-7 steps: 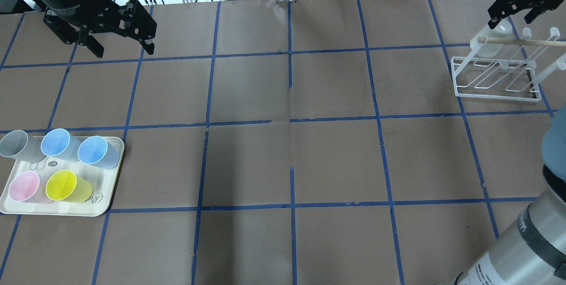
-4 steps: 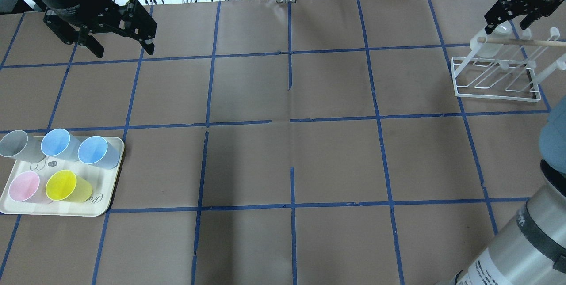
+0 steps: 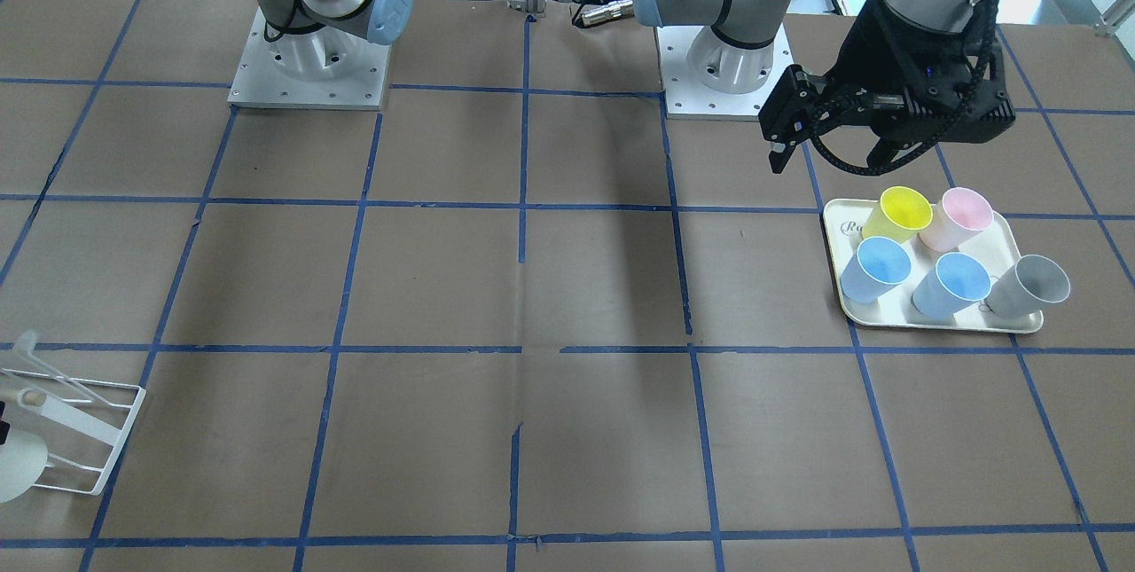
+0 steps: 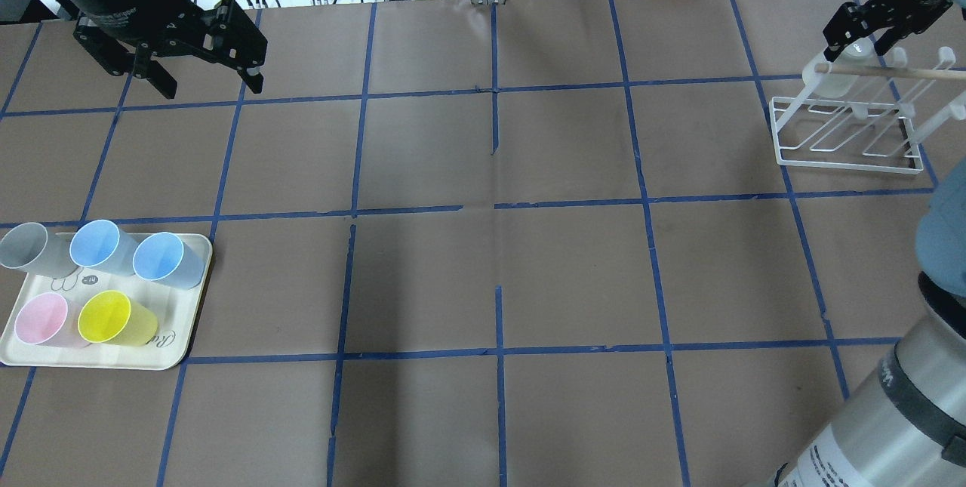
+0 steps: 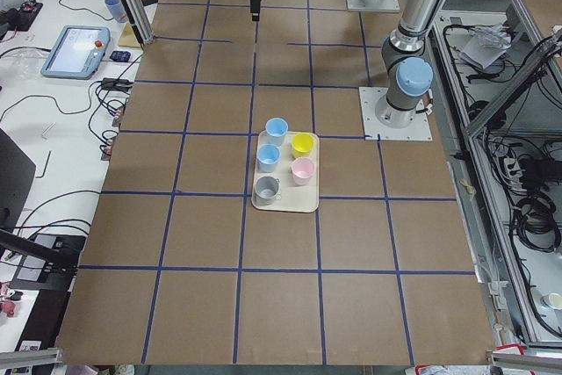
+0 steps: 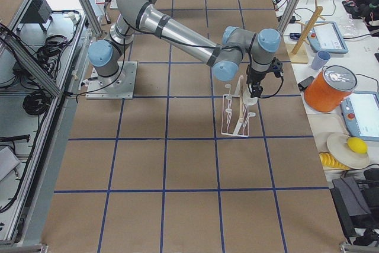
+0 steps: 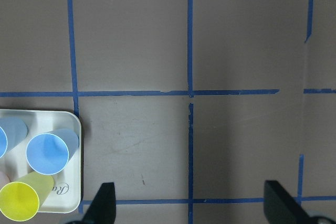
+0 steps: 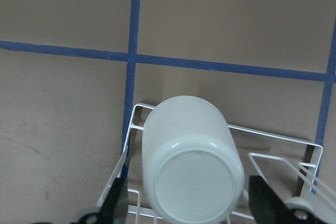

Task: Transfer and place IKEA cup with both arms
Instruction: 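Lower the right gripper and close it on the white cup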

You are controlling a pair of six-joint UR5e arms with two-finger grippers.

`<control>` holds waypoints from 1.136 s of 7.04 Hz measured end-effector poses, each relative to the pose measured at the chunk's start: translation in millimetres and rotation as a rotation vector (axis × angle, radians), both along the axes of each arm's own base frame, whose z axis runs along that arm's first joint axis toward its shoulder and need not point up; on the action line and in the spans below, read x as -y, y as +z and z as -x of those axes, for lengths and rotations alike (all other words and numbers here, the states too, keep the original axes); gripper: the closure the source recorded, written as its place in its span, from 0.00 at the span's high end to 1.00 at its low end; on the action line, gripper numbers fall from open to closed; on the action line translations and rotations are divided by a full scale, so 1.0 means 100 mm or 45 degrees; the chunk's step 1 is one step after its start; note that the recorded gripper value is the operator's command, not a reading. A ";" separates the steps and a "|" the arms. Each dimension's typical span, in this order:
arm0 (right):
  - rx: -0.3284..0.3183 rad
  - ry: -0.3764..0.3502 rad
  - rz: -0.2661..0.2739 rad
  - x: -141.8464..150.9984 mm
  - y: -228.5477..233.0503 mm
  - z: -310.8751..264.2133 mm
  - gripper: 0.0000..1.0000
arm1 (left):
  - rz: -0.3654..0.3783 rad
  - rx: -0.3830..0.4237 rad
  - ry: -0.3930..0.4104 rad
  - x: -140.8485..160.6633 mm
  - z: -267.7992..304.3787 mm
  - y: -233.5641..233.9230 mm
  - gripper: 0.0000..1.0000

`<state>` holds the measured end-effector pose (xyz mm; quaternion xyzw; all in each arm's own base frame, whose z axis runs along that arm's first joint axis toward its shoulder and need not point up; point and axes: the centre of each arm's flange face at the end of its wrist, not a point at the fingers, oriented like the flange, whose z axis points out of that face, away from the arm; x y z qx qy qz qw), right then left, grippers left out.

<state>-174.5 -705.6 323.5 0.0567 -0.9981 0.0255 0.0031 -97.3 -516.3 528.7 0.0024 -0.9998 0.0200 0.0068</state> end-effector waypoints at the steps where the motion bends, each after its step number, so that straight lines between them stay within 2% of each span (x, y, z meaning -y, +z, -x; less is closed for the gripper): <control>1: 0.000 0.001 -0.003 0.01 -0.02 0.00 0.83 | 0.000 0.000 0.000 0.00 0.00 0.00 1.00; 4: -0.001 0.003 -0.004 0.02 -0.06 0.00 0.82 | 0.000 0.000 -0.001 0.00 0.00 0.00 1.00; 5: 0.001 0.003 -0.001 0.02 -0.06 0.00 0.74 | 0.000 0.000 0.000 0.00 0.00 0.00 1.00; 8: 0.044 0.004 0.021 0.04 -0.05 -0.03 0.43 | -0.002 -0.001 -0.002 0.00 0.01 0.00 1.00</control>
